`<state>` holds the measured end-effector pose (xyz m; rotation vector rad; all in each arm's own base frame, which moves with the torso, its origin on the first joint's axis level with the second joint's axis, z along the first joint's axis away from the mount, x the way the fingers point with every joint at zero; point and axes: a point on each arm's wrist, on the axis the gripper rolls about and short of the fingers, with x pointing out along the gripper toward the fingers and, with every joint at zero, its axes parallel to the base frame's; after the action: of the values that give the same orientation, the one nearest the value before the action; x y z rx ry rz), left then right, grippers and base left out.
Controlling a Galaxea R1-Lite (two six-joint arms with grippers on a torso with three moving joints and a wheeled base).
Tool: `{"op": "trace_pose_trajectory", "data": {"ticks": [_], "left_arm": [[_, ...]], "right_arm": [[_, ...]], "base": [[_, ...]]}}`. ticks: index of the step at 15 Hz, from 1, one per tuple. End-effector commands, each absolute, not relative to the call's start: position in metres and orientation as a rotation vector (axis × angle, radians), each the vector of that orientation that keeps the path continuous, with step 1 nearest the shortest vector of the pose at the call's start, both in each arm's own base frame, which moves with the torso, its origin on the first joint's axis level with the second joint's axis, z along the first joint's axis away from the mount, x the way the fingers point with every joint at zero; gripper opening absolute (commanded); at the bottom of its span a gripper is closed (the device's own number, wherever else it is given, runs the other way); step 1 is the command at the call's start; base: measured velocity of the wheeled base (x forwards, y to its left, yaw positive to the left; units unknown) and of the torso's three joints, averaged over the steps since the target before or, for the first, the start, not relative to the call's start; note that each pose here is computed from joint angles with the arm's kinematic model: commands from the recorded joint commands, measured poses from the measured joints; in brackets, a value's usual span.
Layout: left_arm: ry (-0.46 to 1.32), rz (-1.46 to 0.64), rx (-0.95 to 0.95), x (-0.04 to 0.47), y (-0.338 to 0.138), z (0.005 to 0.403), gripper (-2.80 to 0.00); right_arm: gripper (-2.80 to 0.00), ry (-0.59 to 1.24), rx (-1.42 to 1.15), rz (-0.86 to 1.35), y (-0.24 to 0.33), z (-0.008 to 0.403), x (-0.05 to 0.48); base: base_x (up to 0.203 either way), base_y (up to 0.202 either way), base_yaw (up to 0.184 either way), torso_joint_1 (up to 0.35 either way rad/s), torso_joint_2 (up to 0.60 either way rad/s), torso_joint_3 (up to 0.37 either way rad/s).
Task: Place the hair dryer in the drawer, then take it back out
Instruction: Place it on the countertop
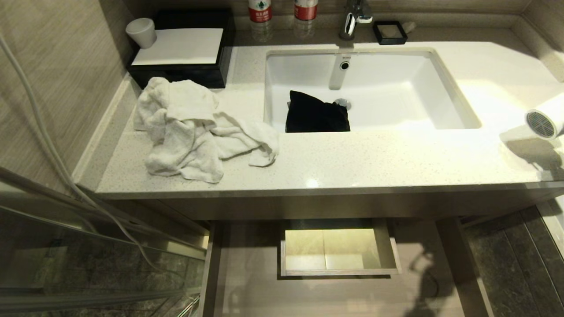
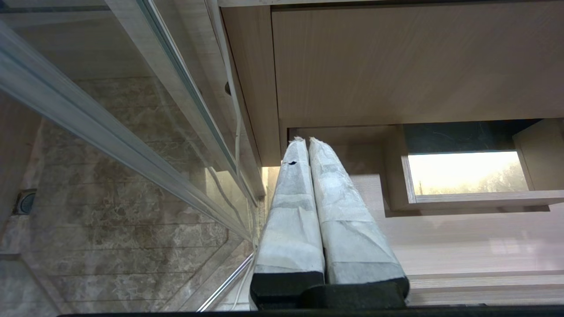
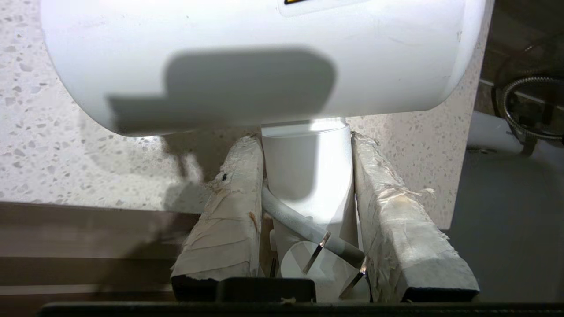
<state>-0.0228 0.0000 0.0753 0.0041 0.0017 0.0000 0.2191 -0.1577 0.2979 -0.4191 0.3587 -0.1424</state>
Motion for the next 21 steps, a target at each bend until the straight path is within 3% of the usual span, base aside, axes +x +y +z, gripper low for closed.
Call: {"op": "trace_pose_trajectory", "data": {"ticks": [1,8,17,18,21], "left_arm": [[0.002,0.000,0.003,-0.023,0.000,0.075,-2.80],[0.002,0.000,0.003,-0.023,0.000,0.075,-2.80],[0.002,0.000,0.003,-0.023,0.000,0.075,-2.80],[0.002,0.000,0.004,-0.023,0.000,0.075,-2.80],[0.002,0.000,0.004,-0.023,0.000,0.075,-2.80]], "right_arm": [[-2.80,0.384,-0.401,-0.119,-0.176,0.287,0.244],[-2.80,0.311,-0.410,0.070,-0.196,0.280,0.288],[-2.80,0.304,-0.416,0.131,-0.200,0.265,0.330],[0.00,0.304,-0.416,0.132,-0.200,0.265,0.331],[0.00,0.252,-0.453,0.117,-0.202,0.272,0.331]], "base": [[0.000,0.000,0.000,0.000,0.00,0.000],[0.000,0.000,0.000,0.000,0.00,0.000],[0.000,0.000,0.000,0.000,0.00,0.000],[0.000,0.000,0.000,0.000,0.00,0.000],[0.000,0.000,0.000,0.000,0.00,0.000]]}}
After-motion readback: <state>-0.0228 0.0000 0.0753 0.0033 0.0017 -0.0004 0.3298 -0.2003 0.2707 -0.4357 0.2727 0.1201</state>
